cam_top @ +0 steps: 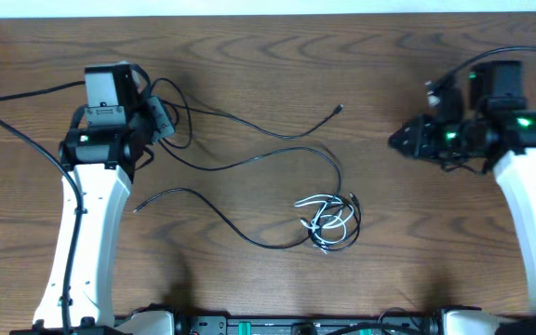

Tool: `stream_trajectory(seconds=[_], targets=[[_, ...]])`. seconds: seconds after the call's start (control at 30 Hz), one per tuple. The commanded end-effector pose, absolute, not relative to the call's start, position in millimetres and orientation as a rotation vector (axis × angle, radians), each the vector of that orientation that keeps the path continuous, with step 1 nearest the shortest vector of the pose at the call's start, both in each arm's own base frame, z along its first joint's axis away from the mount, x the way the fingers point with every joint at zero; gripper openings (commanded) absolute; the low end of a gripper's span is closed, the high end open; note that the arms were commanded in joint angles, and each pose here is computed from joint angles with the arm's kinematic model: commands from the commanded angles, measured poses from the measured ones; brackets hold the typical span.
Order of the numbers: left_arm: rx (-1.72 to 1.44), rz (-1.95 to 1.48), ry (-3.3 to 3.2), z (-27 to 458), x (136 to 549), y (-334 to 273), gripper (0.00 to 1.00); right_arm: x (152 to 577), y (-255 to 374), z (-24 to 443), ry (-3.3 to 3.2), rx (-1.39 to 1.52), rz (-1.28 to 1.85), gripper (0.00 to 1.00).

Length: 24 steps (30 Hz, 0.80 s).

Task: Untangle cables

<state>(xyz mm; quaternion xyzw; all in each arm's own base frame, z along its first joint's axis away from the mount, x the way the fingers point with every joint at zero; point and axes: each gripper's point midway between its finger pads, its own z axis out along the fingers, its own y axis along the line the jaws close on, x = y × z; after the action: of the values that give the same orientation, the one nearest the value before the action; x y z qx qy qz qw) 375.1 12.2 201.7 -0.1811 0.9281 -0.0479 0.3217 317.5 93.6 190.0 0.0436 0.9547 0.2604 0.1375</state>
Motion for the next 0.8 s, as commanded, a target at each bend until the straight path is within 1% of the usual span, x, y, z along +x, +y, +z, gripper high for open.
stream_trajectory(seconds=[0.0, 0.17, 0.27, 0.37, 0.47, 0.6, 0.7, 0.77], targets=[[-0.414, -0.151, 2.445, 206.5, 373.2, -4.2, 0.08, 305.4, 130.5, 169.8, 2.873, 0.007, 0.861, 0.39], [-0.307, -0.153, 2.471, 203.7, 372.6, -23.1, 0.07, 312.0, 163.4, 134.9, 2.922, -0.208, 0.853, 0.41], [-0.308, -0.129, 2.465, 204.2, 373.4, -20.3, 0.08, 317.4, 166.5, 104.7, 2.971, -0.307, 0.701, 0.42], [-0.308, -0.086, 2.433, 208.7, 378.9, -14.4, 0.08, 322.1, 155.3, 81.6, 3.019, -0.334, 0.489, 0.41], [-0.308, -0.082, 2.408, 212.5, 383.4, -13.5, 0.08, 329.3, 148.8, 69.0, 3.021, -0.353, 0.353, 0.41], [-0.306, -0.088, 2.383, 216.6, 388.0, -13.8, 0.08, 337.6, 153.2, 63.5, 2.99, -0.387, 0.331, 0.42], [-0.305, -0.09, 2.371, 218.7, 390.3, -13.9, 0.08, 338.9, 160.1, 64.9, 2.974, -0.399, 0.368, 0.37], [-0.305, -0.092, 2.363, 220.1, 391.7, -14.0, 0.08, 337.4, 162.7, 65.3, 2.976, -0.403, 0.39, 0.36]])
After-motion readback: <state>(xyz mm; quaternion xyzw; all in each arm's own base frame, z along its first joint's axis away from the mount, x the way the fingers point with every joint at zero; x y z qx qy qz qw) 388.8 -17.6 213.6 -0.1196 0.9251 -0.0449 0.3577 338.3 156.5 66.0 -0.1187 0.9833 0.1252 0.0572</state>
